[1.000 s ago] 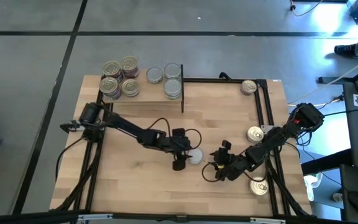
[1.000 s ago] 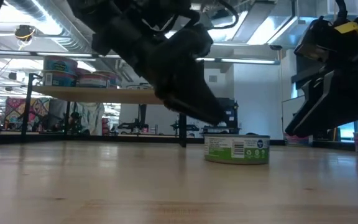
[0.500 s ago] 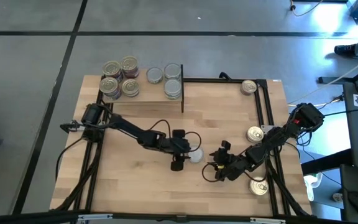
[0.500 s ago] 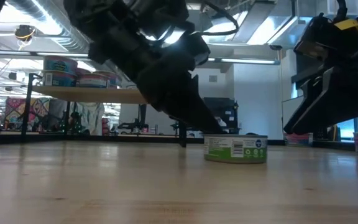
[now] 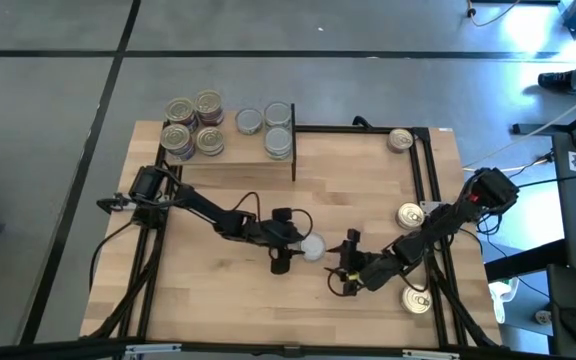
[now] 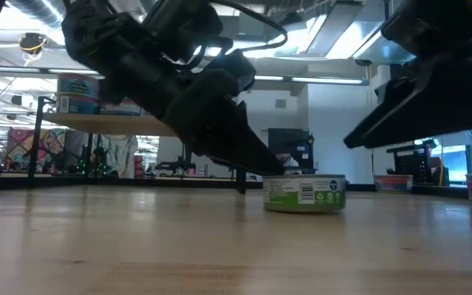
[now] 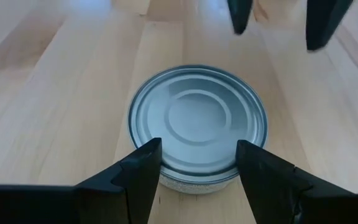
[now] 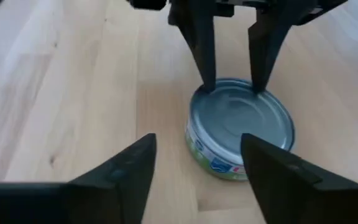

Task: Stack canned seafood by type on shelf
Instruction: Stack the green tuna can on top of the green tuna can on the shelf

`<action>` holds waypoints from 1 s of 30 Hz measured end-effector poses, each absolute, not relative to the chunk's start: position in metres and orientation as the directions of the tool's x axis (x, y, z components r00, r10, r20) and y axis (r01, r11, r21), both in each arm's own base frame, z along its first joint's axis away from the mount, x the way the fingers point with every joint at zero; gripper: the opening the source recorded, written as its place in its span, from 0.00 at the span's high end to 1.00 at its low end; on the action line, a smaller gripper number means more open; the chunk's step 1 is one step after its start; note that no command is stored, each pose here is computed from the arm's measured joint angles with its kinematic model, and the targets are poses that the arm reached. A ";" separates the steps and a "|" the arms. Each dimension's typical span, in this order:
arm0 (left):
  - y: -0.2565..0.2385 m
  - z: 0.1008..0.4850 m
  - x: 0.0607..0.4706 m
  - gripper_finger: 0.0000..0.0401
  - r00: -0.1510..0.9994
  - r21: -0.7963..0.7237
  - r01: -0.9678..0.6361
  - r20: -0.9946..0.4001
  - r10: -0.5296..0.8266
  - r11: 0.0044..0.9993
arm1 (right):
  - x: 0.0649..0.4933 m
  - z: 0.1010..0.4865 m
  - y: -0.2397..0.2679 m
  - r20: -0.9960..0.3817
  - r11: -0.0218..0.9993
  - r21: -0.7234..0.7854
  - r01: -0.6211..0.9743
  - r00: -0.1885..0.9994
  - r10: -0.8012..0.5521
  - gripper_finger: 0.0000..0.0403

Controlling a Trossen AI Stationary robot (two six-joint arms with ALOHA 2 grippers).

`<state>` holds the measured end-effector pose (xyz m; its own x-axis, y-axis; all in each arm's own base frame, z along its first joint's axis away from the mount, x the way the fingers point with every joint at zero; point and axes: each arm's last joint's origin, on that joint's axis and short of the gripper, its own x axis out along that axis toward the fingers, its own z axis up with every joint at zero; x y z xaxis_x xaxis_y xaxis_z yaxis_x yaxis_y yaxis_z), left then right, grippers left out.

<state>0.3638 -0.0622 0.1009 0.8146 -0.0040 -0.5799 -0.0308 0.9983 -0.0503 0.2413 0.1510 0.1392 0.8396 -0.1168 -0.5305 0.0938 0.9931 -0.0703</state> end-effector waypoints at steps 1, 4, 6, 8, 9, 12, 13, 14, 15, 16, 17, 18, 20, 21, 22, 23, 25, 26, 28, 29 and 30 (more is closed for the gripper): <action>-0.062 0.100 0.363 0.48 0.820 -0.057 -0.034 -0.573 -0.005 0.998 | 0.243 0.137 0.150 -0.532 0.993 -0.077 0.094 0.838 -0.121 0.38; -0.062 0.100 0.362 0.48 0.822 -0.064 -0.037 -0.570 -0.006 0.997 | 0.246 0.132 0.150 -0.541 0.988 -0.127 0.085 0.829 -0.141 0.28; -0.062 0.099 0.362 0.48 0.822 -0.064 -0.037 -0.570 -0.006 0.997 | 0.250 0.133 0.150 -0.543 0.979 -0.198 0.043 0.827 -0.146 0.23; -0.062 0.099 0.362 0.48 0.822 -0.065 -0.036 -0.570 -0.007 0.997 | 0.255 0.133 0.154 -0.542 0.958 -0.285 -0.019 0.828 -0.144 0.19; -0.062 0.099 0.362 0.48 0.821 -0.066 -0.036 -0.570 -0.008 0.997 | 0.258 0.133 0.156 -0.542 0.941 -0.333 -0.057 0.828 -0.142 0.18; -0.062 0.099 0.362 0.48 0.821 -0.068 -0.038 -0.571 -0.008 0.997 | 0.265 0.131 0.161 -0.545 0.878 -0.455 -0.149 0.826 -0.143 0.17; -0.062 0.099 0.362 0.48 0.821 -0.069 -0.038 -0.571 -0.008 0.997 | 0.267 0.130 0.162 -0.547 0.854 -0.490 -0.176 0.824 -0.144 0.17; -0.062 0.099 0.362 0.48 0.821 -0.068 -0.038 -0.571 -0.008 0.997 | 0.268 0.129 0.163 -0.555 0.828 -0.522 -0.202 0.818 -0.150 0.17; -0.062 0.099 0.362 0.48 0.821 -0.069 -0.038 -0.571 -0.008 0.997 | 0.270 0.128 0.164 -0.562 0.802 -0.554 -0.222 0.811 -0.163 0.17; -0.062 0.099 0.362 0.48 0.821 -0.069 -0.037 -0.572 -0.009 0.997 | 0.271 0.127 0.164 -0.567 0.778 -0.582 -0.238 0.804 -0.178 0.18; -0.062 0.099 0.362 0.48 0.820 -0.069 -0.038 -0.572 -0.009 0.997 | 0.272 0.126 0.164 -0.573 0.755 -0.606 -0.251 0.796 -0.196 0.19; -0.062 0.099 0.362 0.48 0.820 -0.070 -0.038 -0.572 -0.009 0.997 | 0.272 0.125 0.164 -0.582 0.735 -0.624 -0.263 0.785 -0.213 0.19; -0.062 0.099 0.362 0.48 0.820 -0.072 -0.039 -0.572 -0.009 0.997 | 0.271 0.124 0.163 -0.601 0.706 -0.645 -0.292 0.765 -0.232 0.20; -0.062 0.099 0.362 0.48 0.822 -0.073 -0.039 -0.570 -0.010 0.997 | 0.271 0.123 0.161 -0.611 0.697 -0.651 -0.300 0.753 -0.246 0.21; -0.062 0.099 0.362 0.48 0.822 -0.073 -0.039 -0.569 -0.010 0.997 | 0.271 0.122 0.159 -0.620 0.689 -0.656 -0.308 0.740 -0.260 0.21; -0.062 0.099 0.362 0.48 0.823 -0.073 -0.037 -0.568 -0.011 0.997 | 0.270 0.121 0.157 -0.631 0.683 -0.658 -0.317 0.727 -0.271 0.22; -0.062 0.099 0.362 0.48 0.823 -0.074 -0.036 -0.568 -0.012 0.997 | 0.270 0.119 0.151 -0.647 0.675 -0.662 -0.327 0.704 -0.293 0.22; -0.062 0.099 0.362 0.48 0.824 -0.075 -0.036 -0.567 -0.012 0.997 | 0.271 0.119 0.149 -0.650 0.675 -0.662 -0.325 0.698 -0.301 0.23; -0.062 0.099 0.362 0.48 0.826 -0.081 -0.039 -0.563 -0.014 0.996 | 0.273 0.119 0.145 -0.649 0.681 -0.662 -0.314 0.695 -0.310 0.23; -0.062 0.099 0.363 0.48 0.828 -0.084 -0.040 -0.561 -0.014 0.996 | 0.274 0.119 0.143 -0.648 0.683 -0.662 -0.309 0.694 -0.314 0.24; -0.062 0.099 0.363 0.48 0.828 -0.086 -0.041 -0.560 -0.014 0.995 | 0.276 0.119 0.141 -0.648 0.687 -0.661 -0.303 0.692 -0.318 0.24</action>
<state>0.3626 -0.0622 0.0993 0.8284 -0.0143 -0.5600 -0.0409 0.9955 -0.0858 0.2755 0.1409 0.1188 0.6921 -0.3182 -0.6479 -0.3029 0.6867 -0.6608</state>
